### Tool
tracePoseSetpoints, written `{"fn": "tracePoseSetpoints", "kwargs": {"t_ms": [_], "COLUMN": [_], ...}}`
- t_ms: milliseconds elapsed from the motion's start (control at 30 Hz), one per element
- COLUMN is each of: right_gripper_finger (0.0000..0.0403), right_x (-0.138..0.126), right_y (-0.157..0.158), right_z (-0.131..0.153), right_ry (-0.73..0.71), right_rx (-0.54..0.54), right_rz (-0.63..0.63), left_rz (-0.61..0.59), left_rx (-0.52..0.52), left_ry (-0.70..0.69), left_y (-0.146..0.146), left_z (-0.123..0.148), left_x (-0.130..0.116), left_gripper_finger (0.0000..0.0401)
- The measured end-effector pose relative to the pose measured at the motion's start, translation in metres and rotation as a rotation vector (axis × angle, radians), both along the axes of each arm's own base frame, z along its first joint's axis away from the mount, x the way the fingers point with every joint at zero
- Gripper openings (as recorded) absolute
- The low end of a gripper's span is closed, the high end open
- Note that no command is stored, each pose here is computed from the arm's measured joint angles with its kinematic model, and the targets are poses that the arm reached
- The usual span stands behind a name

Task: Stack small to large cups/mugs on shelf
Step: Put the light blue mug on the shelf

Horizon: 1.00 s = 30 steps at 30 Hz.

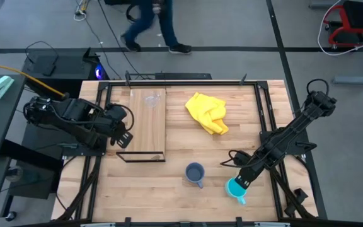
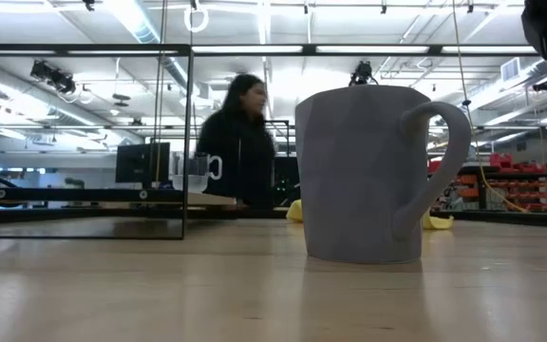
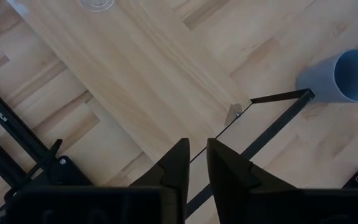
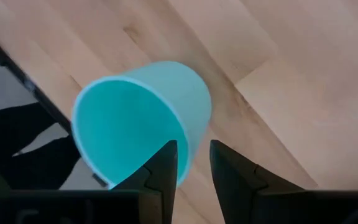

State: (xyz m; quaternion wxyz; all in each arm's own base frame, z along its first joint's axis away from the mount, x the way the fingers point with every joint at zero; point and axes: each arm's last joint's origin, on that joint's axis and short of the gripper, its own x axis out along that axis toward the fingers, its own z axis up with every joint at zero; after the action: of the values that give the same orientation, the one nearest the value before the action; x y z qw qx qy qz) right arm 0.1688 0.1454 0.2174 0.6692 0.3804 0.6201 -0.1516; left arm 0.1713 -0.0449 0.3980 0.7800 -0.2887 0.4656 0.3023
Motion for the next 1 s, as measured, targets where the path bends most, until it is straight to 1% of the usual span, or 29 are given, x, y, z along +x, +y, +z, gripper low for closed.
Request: {"fn": "tracePoseSetpoints", "kwargs": {"t_ms": [200, 467, 633, 833, 1000], "right_gripper_finger": [0.0103, 0.0097, 0.0069, 0.0012, 0.0012], "right_x": [0.007, 0.012, 0.012, 0.012, 0.014], "right_y": [0.008, 0.012, 0.012, 0.012, 0.010], "right_z": [-0.010, -0.023, -0.025, -0.025, -0.025], "right_ry": [0.015, 0.056, 0.064, 0.061, 0.057], "right_rx": [0.007, -0.028, -0.034, -0.035, -0.038], "right_rz": [0.030, 0.034, 0.031, 0.039, 0.048], "left_rz": [0.000, -0.001, 0.000, -0.001, -0.008], "left_rx": [0.000, 0.001, 0.004, 0.008, 0.011], "left_ry": [0.000, 0.000, -0.001, -0.001, 0.000], "left_y": [0.000, 0.000, 0.000, 0.000, 0.000], "left_z": [0.000, 0.000, 0.000, 0.000, 0.000], "left_x": [0.000, 0.000, 0.000, 0.000, 0.000], "left_gripper_finger": [0.0063, 0.0055, 0.0059, 0.0053, 0.0048]}}
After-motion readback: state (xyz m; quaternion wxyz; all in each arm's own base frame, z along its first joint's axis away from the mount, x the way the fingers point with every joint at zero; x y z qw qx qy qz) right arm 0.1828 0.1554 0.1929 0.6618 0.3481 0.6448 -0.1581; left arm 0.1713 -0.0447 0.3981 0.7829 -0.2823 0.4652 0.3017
